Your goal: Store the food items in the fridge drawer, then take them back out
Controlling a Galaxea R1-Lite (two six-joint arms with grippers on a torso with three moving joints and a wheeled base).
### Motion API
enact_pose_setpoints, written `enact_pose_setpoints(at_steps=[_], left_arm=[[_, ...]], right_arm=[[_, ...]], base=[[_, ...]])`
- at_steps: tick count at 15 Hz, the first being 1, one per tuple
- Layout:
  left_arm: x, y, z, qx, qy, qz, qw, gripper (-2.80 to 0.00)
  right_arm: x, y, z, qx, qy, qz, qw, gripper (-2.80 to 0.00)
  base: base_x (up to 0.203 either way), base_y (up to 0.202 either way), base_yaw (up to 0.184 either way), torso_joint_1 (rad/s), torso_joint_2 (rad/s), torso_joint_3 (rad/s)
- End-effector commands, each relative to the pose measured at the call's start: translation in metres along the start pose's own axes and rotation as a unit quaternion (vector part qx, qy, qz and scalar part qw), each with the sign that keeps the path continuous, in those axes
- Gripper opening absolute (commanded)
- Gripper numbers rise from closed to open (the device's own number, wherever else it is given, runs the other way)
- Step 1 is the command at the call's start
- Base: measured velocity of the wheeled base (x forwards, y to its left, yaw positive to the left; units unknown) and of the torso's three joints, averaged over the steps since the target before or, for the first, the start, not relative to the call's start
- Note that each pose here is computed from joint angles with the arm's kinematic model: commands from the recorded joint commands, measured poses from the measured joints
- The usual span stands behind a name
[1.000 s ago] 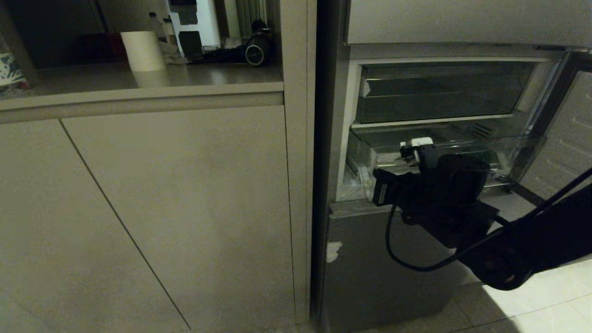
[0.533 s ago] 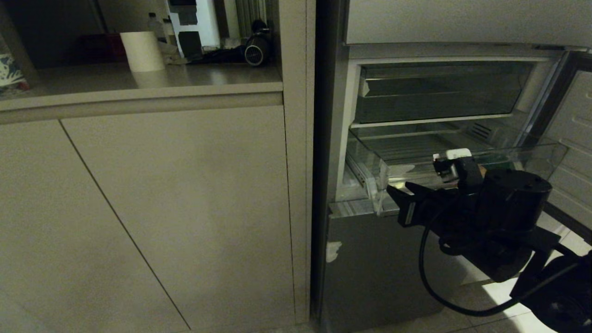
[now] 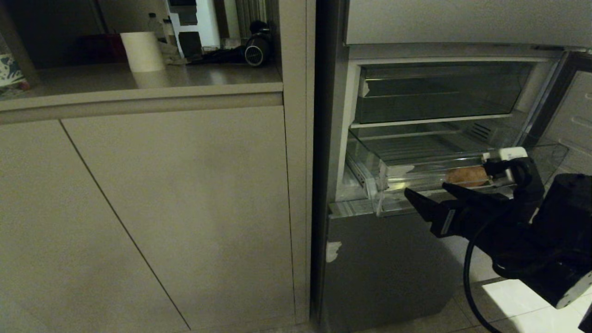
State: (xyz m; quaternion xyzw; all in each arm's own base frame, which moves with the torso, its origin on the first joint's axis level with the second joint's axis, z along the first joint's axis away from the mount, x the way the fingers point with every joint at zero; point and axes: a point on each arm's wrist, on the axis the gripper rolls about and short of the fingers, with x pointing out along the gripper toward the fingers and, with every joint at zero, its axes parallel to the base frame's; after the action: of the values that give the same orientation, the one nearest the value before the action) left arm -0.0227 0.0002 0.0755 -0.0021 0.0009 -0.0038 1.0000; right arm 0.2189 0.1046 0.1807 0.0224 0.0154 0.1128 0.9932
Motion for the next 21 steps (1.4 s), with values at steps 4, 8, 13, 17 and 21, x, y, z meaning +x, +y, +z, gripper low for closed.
enact_pose_setpoints(at_steps=[4,8,13,17,21], left_arm=[[0.000,0.000,0.000,0.000,0.001,0.000,1.0000,-2.80],[0.000,0.000,0.000,0.000,0.001,0.000,1.0000,-2.80],[0.000,0.000,0.000,0.000,0.001,0.000,1.0000,-2.80],[0.000,0.000,0.000,0.000,0.001,0.000,1.0000,-2.80],[0.000,0.000,0.000,0.000,0.000,0.000,1.0000,-2.80]], right_arm=[[0.007,-0.034,0.072,0.004,-0.012,-0.069,0.998,0.00],[0.040,-0.051,0.088,-0.002,0.041,-0.093,0.995,0.00],[0.061,-0.072,0.083,-0.010,0.111,-0.103,0.988,0.00],[0.083,-0.089,0.088,-0.009,0.111,-0.123,0.986,0.00],[0.102,-0.099,0.098,-0.019,0.143,-0.130,0.981,0.00]], base=[[0.000,0.000,0.000,0.000,0.00,0.000],[0.000,0.000,0.000,0.000,0.00,0.000],[0.000,0.000,0.000,0.000,0.00,0.000],[0.000,0.000,0.000,0.000,0.00,0.000],[0.000,0.000,0.000,0.000,0.00,0.000]])
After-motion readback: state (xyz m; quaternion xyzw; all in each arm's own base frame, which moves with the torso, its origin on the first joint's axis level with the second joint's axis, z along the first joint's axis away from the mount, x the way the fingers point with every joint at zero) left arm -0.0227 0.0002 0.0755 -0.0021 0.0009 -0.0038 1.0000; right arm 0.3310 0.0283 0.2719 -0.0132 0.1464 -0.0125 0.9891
